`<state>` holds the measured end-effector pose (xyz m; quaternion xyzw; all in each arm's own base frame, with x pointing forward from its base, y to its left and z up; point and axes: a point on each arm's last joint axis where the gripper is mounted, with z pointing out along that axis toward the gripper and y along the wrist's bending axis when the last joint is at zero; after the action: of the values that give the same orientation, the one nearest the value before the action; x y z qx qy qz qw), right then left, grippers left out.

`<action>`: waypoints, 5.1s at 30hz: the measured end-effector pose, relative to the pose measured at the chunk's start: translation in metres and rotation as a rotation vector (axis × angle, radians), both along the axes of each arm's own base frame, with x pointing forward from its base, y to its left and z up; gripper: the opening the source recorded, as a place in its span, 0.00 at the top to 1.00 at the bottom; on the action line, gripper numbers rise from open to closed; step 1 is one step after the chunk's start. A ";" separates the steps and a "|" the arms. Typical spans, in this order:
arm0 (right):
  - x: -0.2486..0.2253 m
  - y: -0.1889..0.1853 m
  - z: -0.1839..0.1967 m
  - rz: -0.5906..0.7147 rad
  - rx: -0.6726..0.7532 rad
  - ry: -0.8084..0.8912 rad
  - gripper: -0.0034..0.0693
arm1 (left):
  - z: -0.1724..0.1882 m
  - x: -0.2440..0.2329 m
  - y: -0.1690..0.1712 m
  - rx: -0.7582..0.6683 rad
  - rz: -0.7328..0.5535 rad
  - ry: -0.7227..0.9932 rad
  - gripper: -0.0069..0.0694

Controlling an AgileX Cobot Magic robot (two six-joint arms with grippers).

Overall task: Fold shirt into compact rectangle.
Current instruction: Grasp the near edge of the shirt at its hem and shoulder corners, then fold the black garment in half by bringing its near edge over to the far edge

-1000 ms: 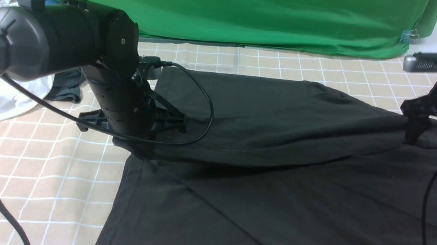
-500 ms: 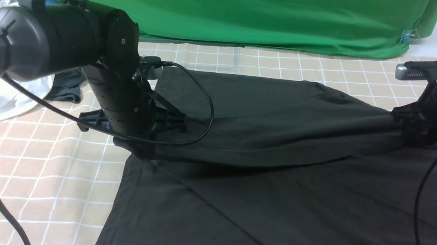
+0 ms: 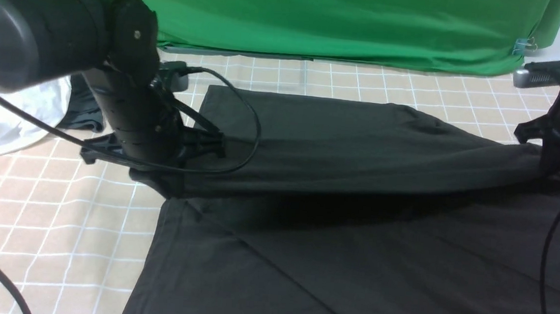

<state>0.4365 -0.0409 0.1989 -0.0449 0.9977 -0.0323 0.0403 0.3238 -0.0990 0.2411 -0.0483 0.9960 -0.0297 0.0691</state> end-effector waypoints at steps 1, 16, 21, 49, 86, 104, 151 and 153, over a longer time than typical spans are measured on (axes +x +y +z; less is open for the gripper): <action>-0.001 0.000 0.001 0.007 0.002 0.012 0.87 | 0.000 -0.001 0.002 0.004 0.005 0.017 0.87; -0.001 -0.001 -0.003 -0.016 -0.014 0.033 0.52 | 0.000 0.000 0.001 -0.010 -0.001 0.009 0.73; -0.003 -0.002 0.004 -0.074 -0.021 0.011 0.43 | 0.000 -0.001 0.008 0.066 -0.029 0.019 0.57; -0.167 0.034 0.095 -0.055 0.213 -0.209 0.90 | -0.071 -0.137 0.032 -0.046 0.022 0.226 0.33; -0.252 0.024 -0.022 -0.193 0.051 0.134 0.20 | -0.030 -0.167 0.050 0.036 0.019 0.194 0.89; -0.241 0.023 -0.044 -0.204 0.052 0.140 0.88 | -0.030 -0.165 0.050 0.038 -0.013 0.170 0.89; 0.000 -0.005 0.016 -0.083 0.013 -0.103 0.88 | 0.018 0.153 0.059 -0.106 0.257 -0.166 0.89; 0.004 -0.006 0.014 -0.088 0.007 -0.127 0.83 | 0.015 0.158 0.059 -0.107 0.258 -0.168 0.89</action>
<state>0.4406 -0.0464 0.2125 0.0011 0.9942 -0.0335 0.1021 0.4813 -0.0399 0.2560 -0.1769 0.9692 -0.0774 0.1528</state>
